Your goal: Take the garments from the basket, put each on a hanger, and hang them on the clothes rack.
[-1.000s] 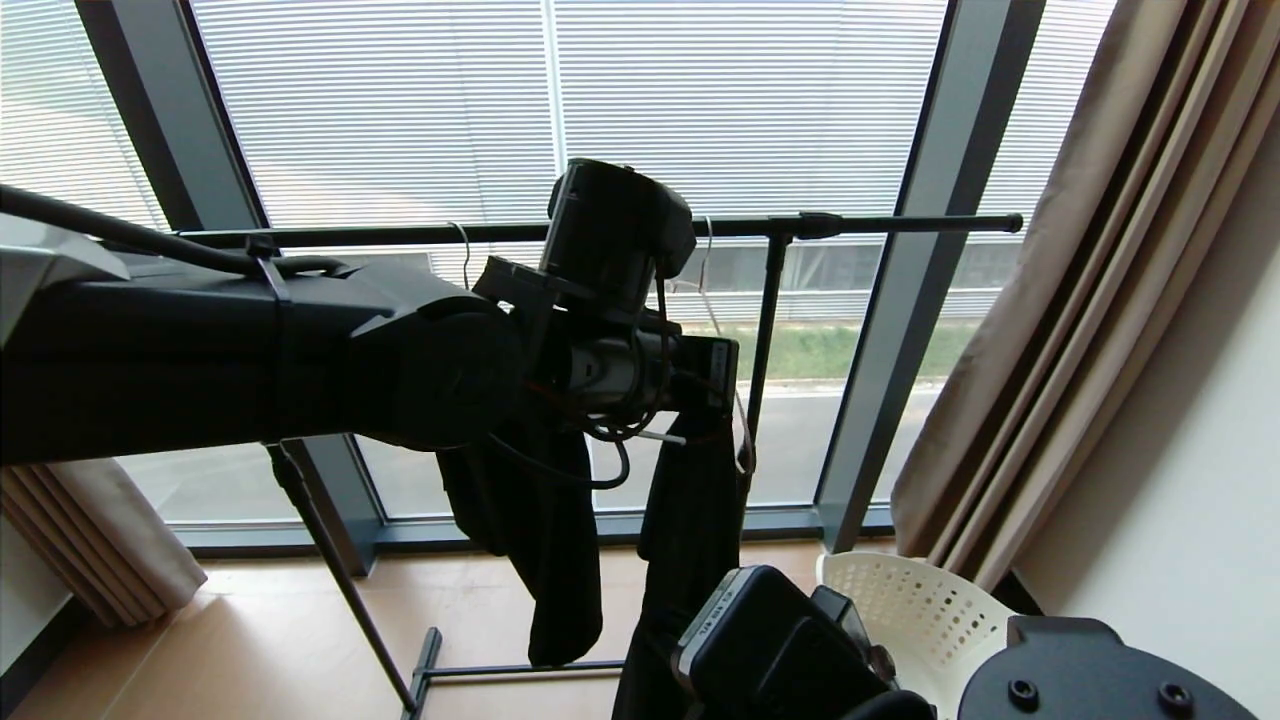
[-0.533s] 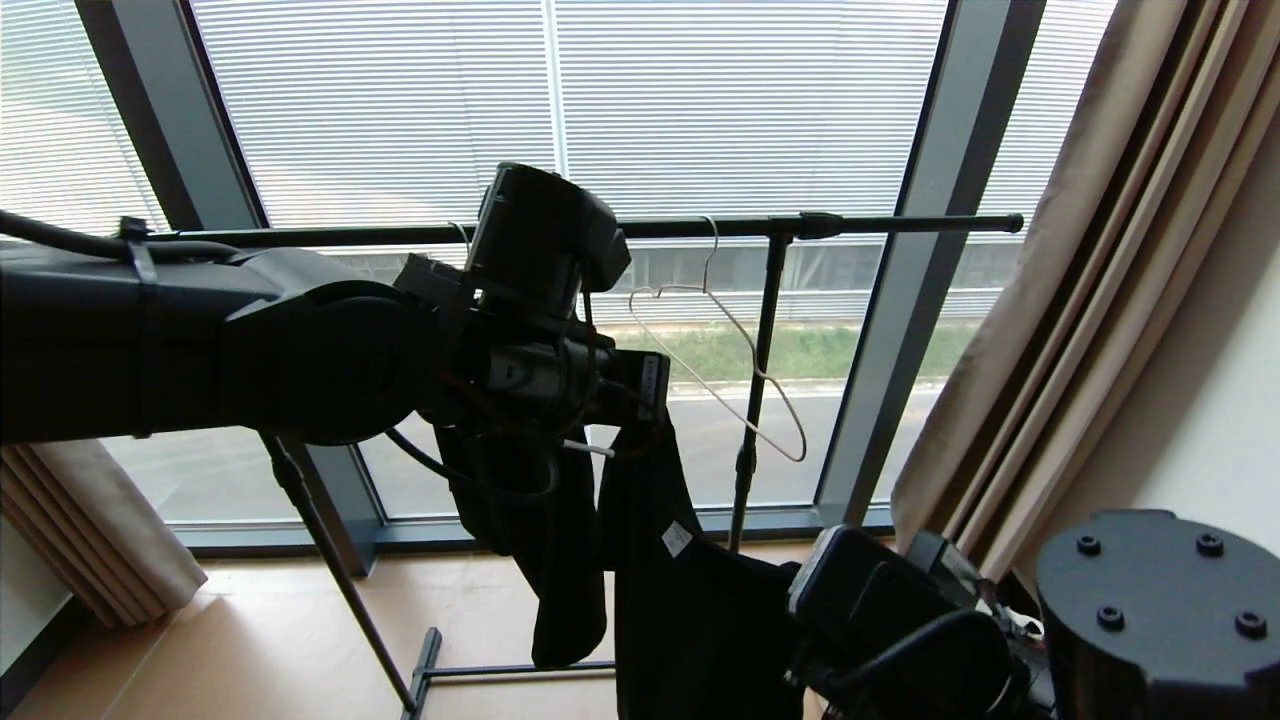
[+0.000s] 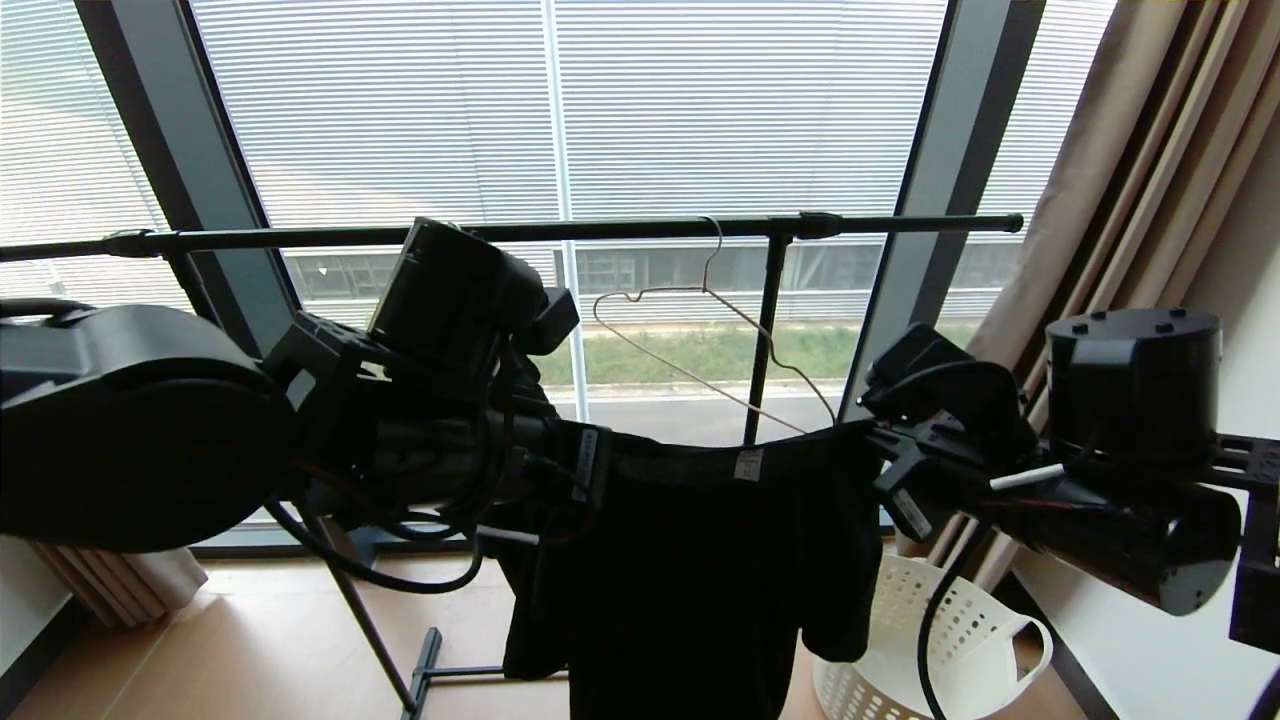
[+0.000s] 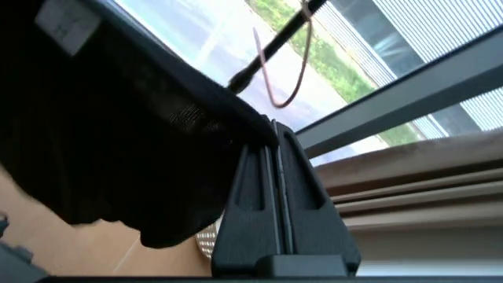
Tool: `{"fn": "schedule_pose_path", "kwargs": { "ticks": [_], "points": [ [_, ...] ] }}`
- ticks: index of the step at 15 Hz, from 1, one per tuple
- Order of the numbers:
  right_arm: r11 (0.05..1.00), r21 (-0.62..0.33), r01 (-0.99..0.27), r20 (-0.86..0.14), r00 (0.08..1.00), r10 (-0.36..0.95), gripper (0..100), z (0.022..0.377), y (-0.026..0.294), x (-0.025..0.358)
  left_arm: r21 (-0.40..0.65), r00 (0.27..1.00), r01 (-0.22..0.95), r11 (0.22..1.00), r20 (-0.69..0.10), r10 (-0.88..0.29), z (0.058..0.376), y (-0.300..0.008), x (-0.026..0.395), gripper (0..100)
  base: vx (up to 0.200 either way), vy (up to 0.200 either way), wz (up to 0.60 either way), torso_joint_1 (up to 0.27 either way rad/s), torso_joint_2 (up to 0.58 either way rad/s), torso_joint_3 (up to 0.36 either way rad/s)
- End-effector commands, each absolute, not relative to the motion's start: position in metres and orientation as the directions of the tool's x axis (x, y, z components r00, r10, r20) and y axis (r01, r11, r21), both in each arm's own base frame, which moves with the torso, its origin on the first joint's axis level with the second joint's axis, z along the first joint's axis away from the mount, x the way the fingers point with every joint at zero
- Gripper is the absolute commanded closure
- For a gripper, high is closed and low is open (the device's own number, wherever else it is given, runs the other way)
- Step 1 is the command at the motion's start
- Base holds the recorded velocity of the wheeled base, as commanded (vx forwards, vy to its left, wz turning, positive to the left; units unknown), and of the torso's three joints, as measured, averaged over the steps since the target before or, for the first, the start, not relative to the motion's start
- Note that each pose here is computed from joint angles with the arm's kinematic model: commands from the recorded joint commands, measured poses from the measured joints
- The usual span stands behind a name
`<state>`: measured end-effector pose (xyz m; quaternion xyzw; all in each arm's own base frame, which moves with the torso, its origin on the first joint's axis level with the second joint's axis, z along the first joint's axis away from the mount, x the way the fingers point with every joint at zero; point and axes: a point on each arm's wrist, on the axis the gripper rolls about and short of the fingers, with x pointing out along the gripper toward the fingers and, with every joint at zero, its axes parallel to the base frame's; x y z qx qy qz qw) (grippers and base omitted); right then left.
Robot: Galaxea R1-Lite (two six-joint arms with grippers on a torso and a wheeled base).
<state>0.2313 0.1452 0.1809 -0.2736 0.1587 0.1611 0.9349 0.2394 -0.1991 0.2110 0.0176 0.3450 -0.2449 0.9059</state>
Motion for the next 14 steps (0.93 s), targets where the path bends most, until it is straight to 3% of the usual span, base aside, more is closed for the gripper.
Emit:
{"fn": "schedule_pose_path", "kwargs": {
  "ticks": [1, 3, 8, 14],
  "points": [
    [0.834, -0.418, -0.359, -0.387, 0.901, 0.194, 100, 0.178, 0.156, 0.259, -0.131, 0.605, 0.483, 0.866, -0.665, -0.438, 0.202, -0.197, 0.219, 100, 0.000, 0.000, 0.00, 0.000, 0.00, 0.000],
    [0.870, -0.347, -0.350, -0.373, 0.903, 0.214, 100, 0.177, 0.177, 0.281, -0.127, 0.538, 0.530, 0.838, -0.713, -0.448, 0.184, -0.207, 0.201, 100, 0.000, 0.000, 0.00, 0.000, 0.00, 0.000],
    [0.917, -0.202, -0.344, -0.341, 0.902, 0.264, 100, 0.173, 0.232, 0.294, -0.181, 0.416, 0.634, 0.752, -0.741, -0.528, 0.172, -0.243, 0.178, 100, 0.000, 0.000, 0.00, 0.000, 0.00, 0.000],
    [0.930, -0.108, -0.351, -0.316, 0.899, 0.303, 100, 0.173, 0.249, 0.289, -0.282, 0.365, 0.620, 0.732, -0.723, -0.587, 0.177, -0.263, 0.177, 100, 0.000, 0.000, 0.00, 0.000, 0.00, 0.000]
  ]
}}
